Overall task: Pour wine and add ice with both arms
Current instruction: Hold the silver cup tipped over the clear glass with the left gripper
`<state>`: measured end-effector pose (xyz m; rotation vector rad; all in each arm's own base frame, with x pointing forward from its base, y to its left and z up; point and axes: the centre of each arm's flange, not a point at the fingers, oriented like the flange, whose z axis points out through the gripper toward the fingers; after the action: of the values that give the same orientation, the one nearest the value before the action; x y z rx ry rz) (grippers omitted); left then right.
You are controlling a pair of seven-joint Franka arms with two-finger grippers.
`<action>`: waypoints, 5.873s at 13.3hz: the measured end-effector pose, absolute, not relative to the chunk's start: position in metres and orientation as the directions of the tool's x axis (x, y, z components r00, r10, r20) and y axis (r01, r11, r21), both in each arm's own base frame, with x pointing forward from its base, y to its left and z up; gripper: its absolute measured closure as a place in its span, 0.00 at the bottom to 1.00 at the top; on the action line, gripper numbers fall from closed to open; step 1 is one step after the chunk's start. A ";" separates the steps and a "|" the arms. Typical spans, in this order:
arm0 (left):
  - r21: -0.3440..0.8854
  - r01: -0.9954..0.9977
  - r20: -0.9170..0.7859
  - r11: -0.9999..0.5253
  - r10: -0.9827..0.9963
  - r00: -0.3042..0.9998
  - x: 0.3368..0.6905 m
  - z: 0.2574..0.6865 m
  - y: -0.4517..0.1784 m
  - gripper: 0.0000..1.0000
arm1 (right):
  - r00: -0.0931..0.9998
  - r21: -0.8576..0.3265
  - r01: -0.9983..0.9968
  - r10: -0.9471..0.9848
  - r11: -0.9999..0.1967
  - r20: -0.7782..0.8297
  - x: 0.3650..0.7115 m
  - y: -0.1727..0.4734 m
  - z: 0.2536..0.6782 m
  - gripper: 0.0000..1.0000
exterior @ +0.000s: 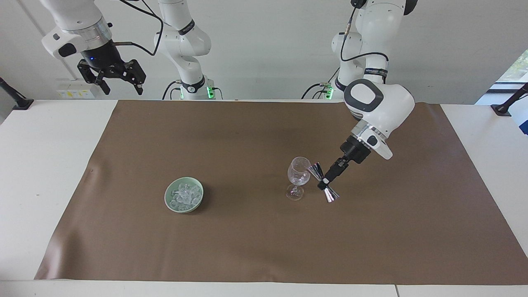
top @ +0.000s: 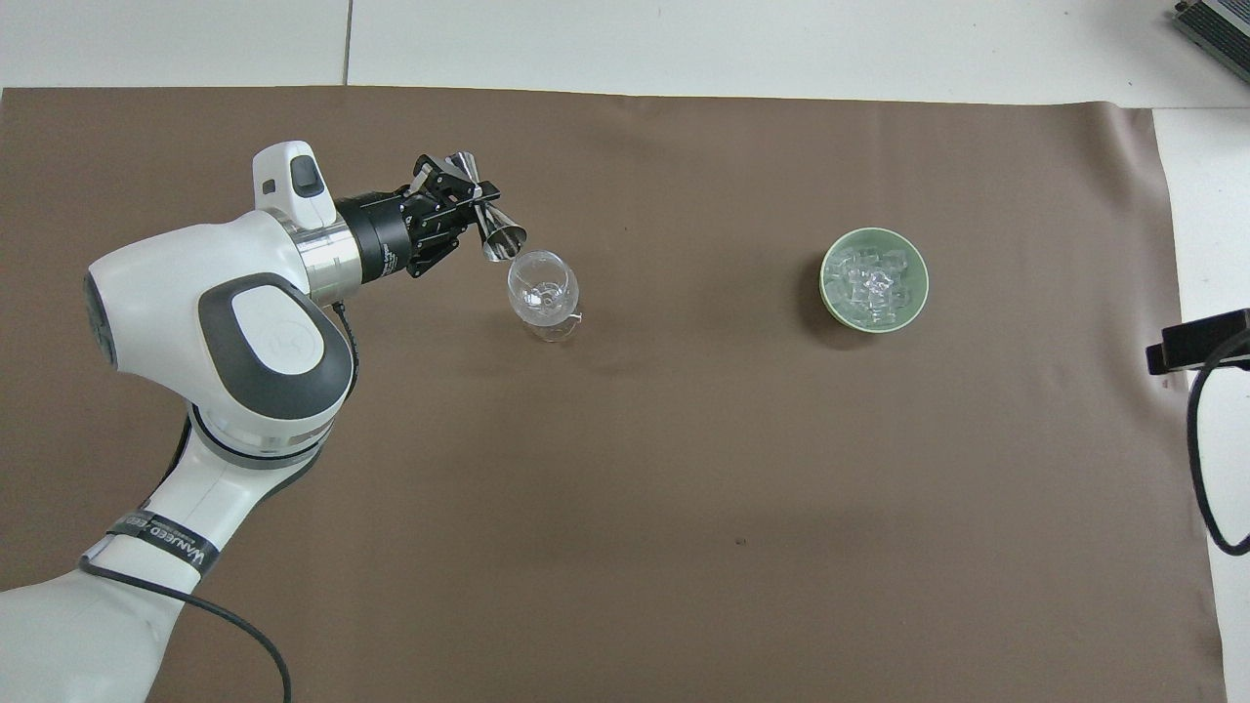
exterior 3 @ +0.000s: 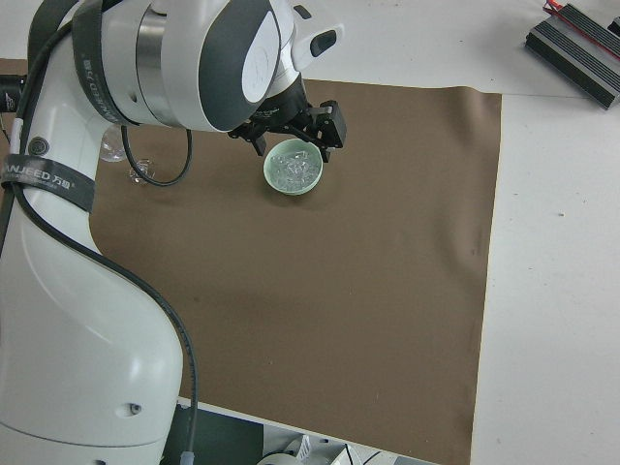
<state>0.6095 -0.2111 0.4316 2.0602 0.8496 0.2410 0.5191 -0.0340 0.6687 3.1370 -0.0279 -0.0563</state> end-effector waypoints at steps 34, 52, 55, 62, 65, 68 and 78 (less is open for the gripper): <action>0.807 0.414 -0.055 -0.421 0.644 0.763 0.606 0.441 -0.227 0.78 | 0.999 0.004 -0.018 -0.018 -1.000 -0.036 0.519 -0.034 0.669 0.00; 0.802 0.384 -0.021 -0.458 0.621 0.783 0.595 0.439 -0.227 0.78 | 0.999 0.004 -0.018 -0.018 -1.000 -0.036 0.519 -0.034 0.669 0.00; 0.805 0.385 -0.027 -0.451 0.621 0.783 0.593 0.440 -0.229 0.78 | 0.999 0.004 -0.018 -0.018 -1.000 -0.036 0.519 -0.034 0.669 0.00; 0.803 0.385 -0.029 -0.455 0.616 0.787 0.590 0.439 -0.232 0.78 | 0.999 0.004 -0.018 -0.018 -1.000 -0.036 0.519 -0.034 0.669 0.00; 0.803 0.378 -0.021 -0.461 0.612 0.791 0.589 0.439 -0.232 0.78 | 0.999 0.004 -0.018 -0.018 -1.000 -0.036 0.519 -0.034 0.669 0.00; 0.803 0.374 -0.016 -0.463 0.611 0.791 0.589 0.439 -0.232 0.78 | 0.999 0.004 -0.018 -0.018 -1.000 -0.036 0.519 -0.034 0.669 0.00; 0.804 0.367 -0.003 -0.468 0.614 0.789 0.588 0.440 -0.234 0.78 | 0.999 0.004 -0.018 -0.018 -1.000 -0.036 0.519 -0.034 0.669 0.00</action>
<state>0.5881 -0.2343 0.4399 2.1101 0.7258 0.3620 0.5192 -0.0340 0.6687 3.1370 -0.0279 -0.0563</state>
